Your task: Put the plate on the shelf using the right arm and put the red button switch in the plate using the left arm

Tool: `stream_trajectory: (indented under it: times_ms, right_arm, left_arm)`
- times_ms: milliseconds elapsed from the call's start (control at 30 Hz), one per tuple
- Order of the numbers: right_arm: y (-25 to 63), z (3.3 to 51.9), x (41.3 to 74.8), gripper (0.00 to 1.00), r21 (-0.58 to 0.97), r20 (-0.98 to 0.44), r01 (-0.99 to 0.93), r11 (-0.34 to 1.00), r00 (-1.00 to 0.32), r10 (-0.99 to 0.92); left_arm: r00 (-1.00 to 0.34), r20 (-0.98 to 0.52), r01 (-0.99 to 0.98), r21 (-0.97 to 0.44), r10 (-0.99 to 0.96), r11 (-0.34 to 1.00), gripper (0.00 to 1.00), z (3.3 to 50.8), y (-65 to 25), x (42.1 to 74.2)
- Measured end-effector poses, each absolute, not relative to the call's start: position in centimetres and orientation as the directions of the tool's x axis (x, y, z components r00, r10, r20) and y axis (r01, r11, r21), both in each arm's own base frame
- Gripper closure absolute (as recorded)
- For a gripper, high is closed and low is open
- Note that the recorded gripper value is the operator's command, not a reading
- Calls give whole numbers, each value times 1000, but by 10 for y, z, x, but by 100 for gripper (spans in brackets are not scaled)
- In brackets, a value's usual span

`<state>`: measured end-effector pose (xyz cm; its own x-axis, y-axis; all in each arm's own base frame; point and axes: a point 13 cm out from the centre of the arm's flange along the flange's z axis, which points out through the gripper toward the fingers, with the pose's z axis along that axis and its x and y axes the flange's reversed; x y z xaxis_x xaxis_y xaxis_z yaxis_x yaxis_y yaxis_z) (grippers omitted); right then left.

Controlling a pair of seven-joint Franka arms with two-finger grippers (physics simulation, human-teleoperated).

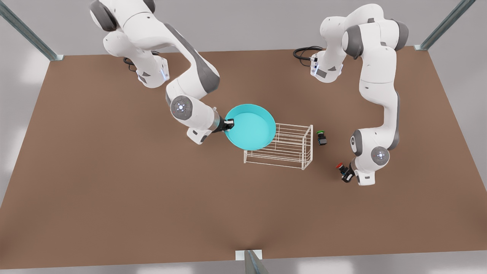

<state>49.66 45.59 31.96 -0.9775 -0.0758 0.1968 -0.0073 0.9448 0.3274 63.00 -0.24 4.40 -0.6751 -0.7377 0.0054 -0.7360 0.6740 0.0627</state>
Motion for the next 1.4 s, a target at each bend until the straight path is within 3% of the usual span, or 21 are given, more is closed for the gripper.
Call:
stream_trajectory:
  times_ms: [67, 333, 600, 633, 667, 700, 833, 900, 1000, 1067, 1167, 1233, 1400]
  right_arm:
    - [478, 306, 493, 80, 308, 212, 26, 951, -976, -42]
    - [544, 247, 464, 80, 227, 250, 160, 960, -963, 102]
    - [591, 233, 457, 80, 215, 235, 294, 931, -941, 242]
    - [593, 230, 456, 75, 211, 236, 311, 927, -936, 260]
    - [594, 228, 456, 54, 207, 237, 328, 922, -931, 278]
    - [595, 226, 457, 0, 203, 238, 346, 916, -925, 296]
    - [594, 235, 463, 0, 204, 238, 409, 890, -902, 360]
    - [587, 281, 474, 0, 248, 233, 440, 863, -892, 387]
    - [494, 401, 537, 0, 324, 238, 531, 783, -846, 477]
    - [387, 433, 584, 0, 296, 207, 583, 757, -812, 545]
    - [218, 419, 637, 0, 174, 120, 625, 761, -781, 613]
    - [130, 410, 648, 0, 88, 72, 617, 782, -787, 612]
    - [89, 401, 637, 0, -25, 60, 452, 892, -890, 453]
  left_arm:
    - [-674, 5, -737, 61, -739, 673, 36, 45, -3, 630]
    - [-670, 2, -741, 61, -742, 669, 39, 43, -4, 632]
    - [-662, -4, -748, 57, -749, 661, 55, 44, -4, 634]
    - [-661, -5, -750, 57, -751, 659, 55, 45, -3, 634]
    - [-659, -6, -751, 56, -752, 658, 55, 46, -3, 635]
    - [-658, -8, -752, 55, -753, 657, 56, 48, -3, 636]
    - [-653, -11, -757, 51, -757, 652, 57, 54, -2, 637]
    - [-648, -17, -761, 43, -761, 647, 57, 64, 0, 640]
    - [-644, -21, -765, 25, -765, 644, 58, 91, -1, 645]
    - [-642, -21, -766, 15, -766, 642, 58, 110, -3, 650]
    - [-642, -15, -767, 6, -767, 642, 59, 139, -7, 656]
    - [-643, -9, -766, 2, -766, 643, 59, 161, -11, 660]
    - [-681, 6, -732, 19, -732, 681, 59, 227, -48, 661]
